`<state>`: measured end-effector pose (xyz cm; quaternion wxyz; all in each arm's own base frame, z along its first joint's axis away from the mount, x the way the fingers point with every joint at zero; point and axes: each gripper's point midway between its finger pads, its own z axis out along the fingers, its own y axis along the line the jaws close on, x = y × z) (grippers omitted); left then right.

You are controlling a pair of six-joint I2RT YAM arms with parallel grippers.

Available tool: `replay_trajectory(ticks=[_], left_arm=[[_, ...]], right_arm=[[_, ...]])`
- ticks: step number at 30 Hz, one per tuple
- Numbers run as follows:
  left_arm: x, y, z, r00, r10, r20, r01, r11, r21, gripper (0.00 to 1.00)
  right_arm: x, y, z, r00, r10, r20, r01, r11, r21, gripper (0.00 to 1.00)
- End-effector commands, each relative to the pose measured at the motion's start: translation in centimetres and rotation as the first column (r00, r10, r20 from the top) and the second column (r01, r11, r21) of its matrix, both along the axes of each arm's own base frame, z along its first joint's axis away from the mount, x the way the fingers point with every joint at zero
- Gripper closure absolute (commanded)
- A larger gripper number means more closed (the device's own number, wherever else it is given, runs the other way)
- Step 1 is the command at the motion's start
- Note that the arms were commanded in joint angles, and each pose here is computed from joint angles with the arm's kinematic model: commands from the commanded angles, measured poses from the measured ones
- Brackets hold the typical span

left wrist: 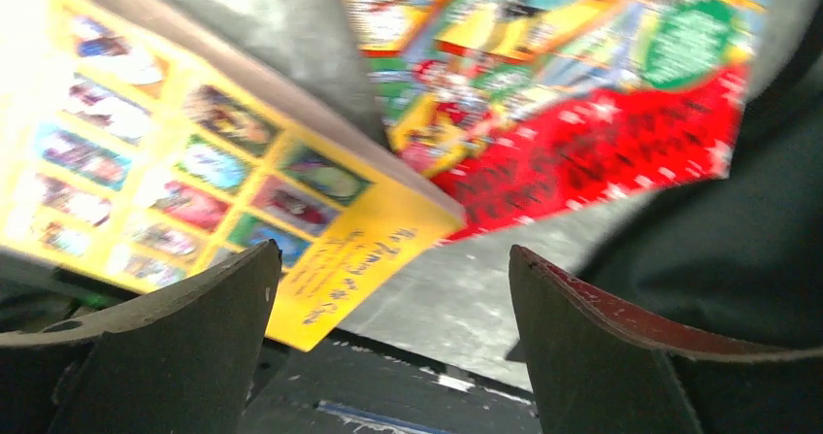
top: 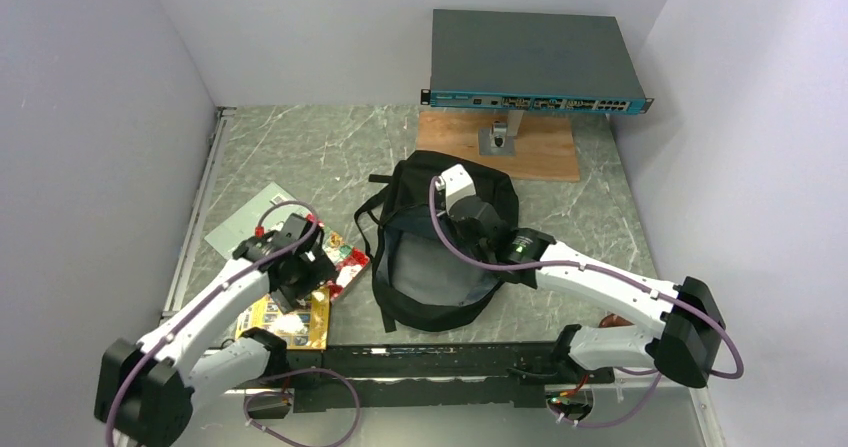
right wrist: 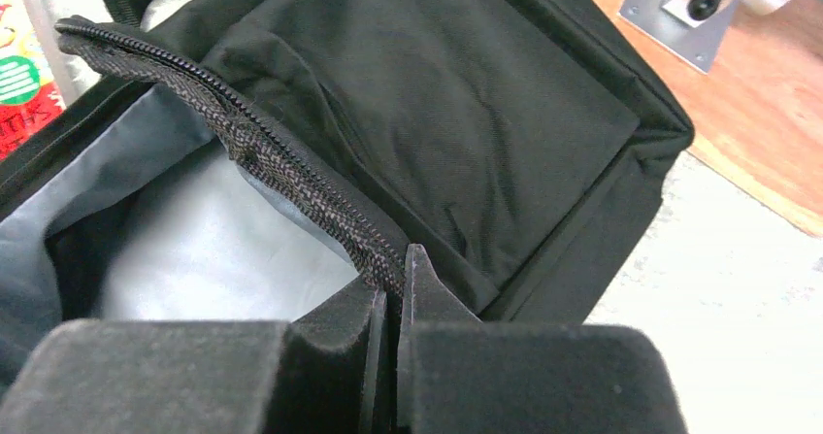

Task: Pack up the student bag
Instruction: Pick up the book from the center of the board.

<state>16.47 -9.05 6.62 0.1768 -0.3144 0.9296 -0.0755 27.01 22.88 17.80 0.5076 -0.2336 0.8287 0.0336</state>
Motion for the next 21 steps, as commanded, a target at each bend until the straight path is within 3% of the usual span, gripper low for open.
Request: replay_trajectory(ticks=[1, 4, 12, 17, 21], left_arm=[[-0.1, 3.6, 0.8, 0.974, 0.195, -0.114, -0.167, 0.961, 0.219, 0.08], [0.6, 4.7, 1.2, 0.956, 0.246, -0.159, -0.192, 0.935, 0.297, 0.04], [1.0, 7.8, -1.3, 0.840, 0.419, -0.344, -0.362, 0.906, 0.219, 0.10], [2.1, 9.8, -2.3, 0.804, 0.503, -0.318, -0.460, 0.864, 0.206, 0.13], [1.9, 9.8, -3.4, 0.757, 0.526, -0.387, -0.482, 0.850, 0.212, 0.13]], right_arm=[[-0.2, 1.4, 1.3, 0.999, 0.035, 0.007, -0.035, 0.994, 0.104, 1.00], [-0.7, 1.1, 1.6, 0.999, 0.039, 0.016, -0.041, 0.990, 0.133, 1.00], [-1.4, 0.6, 1.9, 0.998, 0.052, 0.030, -0.057, 0.984, 0.167, 1.00], [-1.5, 0.5, 1.4, 0.997, 0.064, 0.041, -0.070, 0.985, 0.160, 1.00], [-1.5, 0.3, 1.3, 0.997, 0.066, 0.047, -0.073, 0.987, 0.144, 1.00]])
